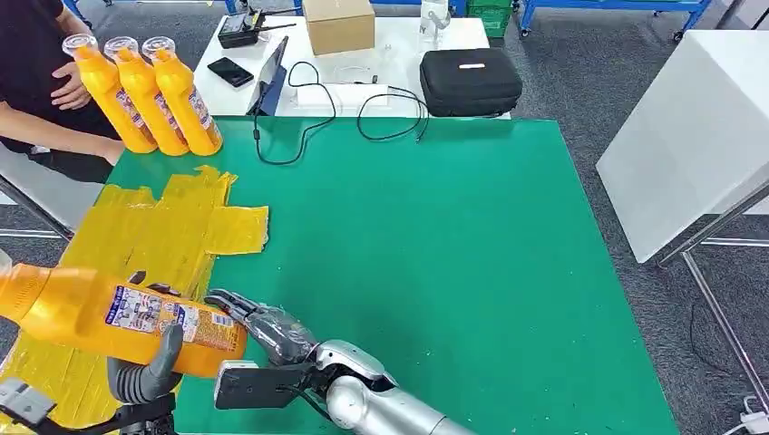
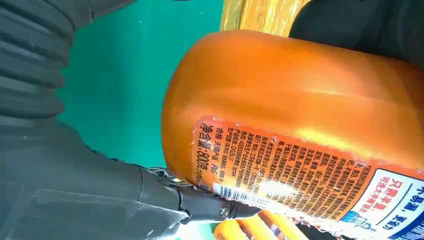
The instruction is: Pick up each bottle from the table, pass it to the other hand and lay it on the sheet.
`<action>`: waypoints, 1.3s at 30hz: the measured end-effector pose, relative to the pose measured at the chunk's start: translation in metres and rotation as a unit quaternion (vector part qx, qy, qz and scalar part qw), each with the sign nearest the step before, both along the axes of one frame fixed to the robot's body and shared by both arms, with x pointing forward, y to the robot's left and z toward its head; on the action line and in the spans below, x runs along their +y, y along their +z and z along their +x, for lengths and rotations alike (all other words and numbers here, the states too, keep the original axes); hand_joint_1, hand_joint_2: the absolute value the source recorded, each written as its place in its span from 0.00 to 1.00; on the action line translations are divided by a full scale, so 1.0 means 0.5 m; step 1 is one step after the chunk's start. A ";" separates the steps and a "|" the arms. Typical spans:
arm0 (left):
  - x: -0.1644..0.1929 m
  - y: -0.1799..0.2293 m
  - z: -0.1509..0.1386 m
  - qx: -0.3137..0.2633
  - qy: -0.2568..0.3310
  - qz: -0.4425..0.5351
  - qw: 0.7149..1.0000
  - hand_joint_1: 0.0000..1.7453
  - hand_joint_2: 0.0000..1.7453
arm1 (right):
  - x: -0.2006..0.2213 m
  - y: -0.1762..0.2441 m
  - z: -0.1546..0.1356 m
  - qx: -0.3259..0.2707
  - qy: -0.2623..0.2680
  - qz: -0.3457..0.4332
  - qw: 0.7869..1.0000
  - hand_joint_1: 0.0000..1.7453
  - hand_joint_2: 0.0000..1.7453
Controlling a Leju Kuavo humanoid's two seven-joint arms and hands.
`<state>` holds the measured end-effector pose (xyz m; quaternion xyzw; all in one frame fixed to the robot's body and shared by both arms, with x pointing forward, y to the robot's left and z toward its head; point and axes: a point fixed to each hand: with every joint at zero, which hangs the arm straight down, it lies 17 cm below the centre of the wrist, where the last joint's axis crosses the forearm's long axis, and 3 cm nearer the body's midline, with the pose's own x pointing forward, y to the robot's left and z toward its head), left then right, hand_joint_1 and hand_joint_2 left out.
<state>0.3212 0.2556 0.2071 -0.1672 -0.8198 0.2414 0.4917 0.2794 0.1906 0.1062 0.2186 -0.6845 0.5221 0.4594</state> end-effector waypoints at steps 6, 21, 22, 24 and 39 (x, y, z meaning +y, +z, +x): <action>0.000 0.000 0.000 0.000 0.000 0.000 1.000 1.00 1.00 | 0.000 0.000 0.000 0.000 0.000 0.000 1.000 0.00 1.00; 0.058 -0.025 0.043 0.045 0.090 0.109 0.989 1.00 1.00 | -0.079 0.024 0.079 -0.021 -0.078 0.037 0.996 0.00 0.00; 0.111 -0.027 0.058 0.051 0.173 0.189 0.965 1.00 1.00 | -0.117 0.048 0.100 -0.022 -0.090 0.057 0.994 0.00 0.00; 0.237 -0.010 0.025 0.066 0.394 0.418 0.816 1.00 1.00 | -0.203 0.085 0.162 -0.024 -0.103 0.069 0.992 0.00 0.00; 0.262 -0.042 0.061 0.067 0.433 0.674 0.595 1.00 1.00 | -0.370 0.188 0.239 -0.098 -0.170 0.101 0.975 0.00 0.00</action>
